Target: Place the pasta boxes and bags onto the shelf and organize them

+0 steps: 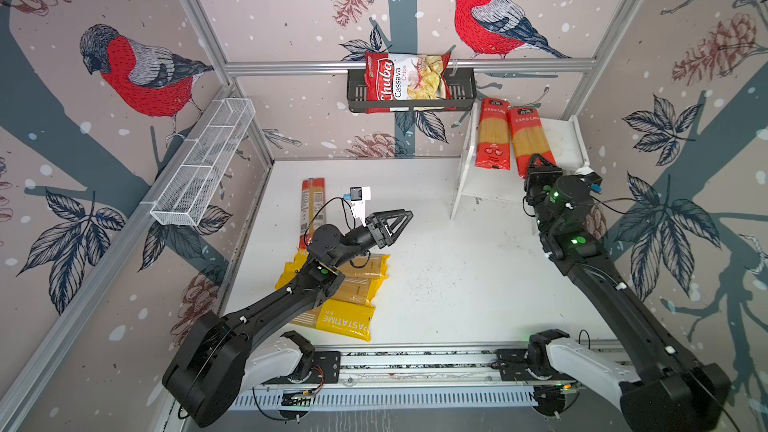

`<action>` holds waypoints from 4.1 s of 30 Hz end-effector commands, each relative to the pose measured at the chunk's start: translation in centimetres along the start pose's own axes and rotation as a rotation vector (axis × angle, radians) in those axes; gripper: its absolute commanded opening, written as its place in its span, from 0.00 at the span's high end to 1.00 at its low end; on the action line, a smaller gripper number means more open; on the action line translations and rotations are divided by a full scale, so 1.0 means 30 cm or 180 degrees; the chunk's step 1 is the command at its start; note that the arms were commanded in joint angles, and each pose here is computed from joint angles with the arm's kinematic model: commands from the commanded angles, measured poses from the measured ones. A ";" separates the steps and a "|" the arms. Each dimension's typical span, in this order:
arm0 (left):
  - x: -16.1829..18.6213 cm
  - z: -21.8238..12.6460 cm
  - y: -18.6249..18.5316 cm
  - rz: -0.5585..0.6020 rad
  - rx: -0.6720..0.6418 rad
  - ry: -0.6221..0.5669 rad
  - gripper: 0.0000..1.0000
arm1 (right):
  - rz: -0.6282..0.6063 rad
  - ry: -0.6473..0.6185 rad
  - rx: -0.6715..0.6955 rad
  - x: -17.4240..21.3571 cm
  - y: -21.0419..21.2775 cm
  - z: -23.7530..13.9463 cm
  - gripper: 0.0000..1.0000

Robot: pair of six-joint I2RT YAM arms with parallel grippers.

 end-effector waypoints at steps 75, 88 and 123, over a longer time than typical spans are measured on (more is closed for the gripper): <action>-0.017 -0.032 0.075 0.0251 -0.0528 0.0087 0.20 | -0.0078 0.0442 -0.0115 0.013 -0.115 -0.141 0.20; -0.162 -0.313 0.332 0.0524 -0.3112 -0.0339 0.20 | -0.1333 0.1487 0.0207 0.290 -0.368 -0.377 0.36; -0.150 -0.284 0.999 -0.0403 -0.4279 0.0871 0.21 | -0.2052 0.2517 -0.0028 0.595 -0.427 -0.439 0.40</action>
Point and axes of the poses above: each gripper's point midway between its finger pads, its own z axis out along the fingers, its own y axis along the line the jaws close on, x = y × z, the point moved 9 cm from there along -z, back along the fingers
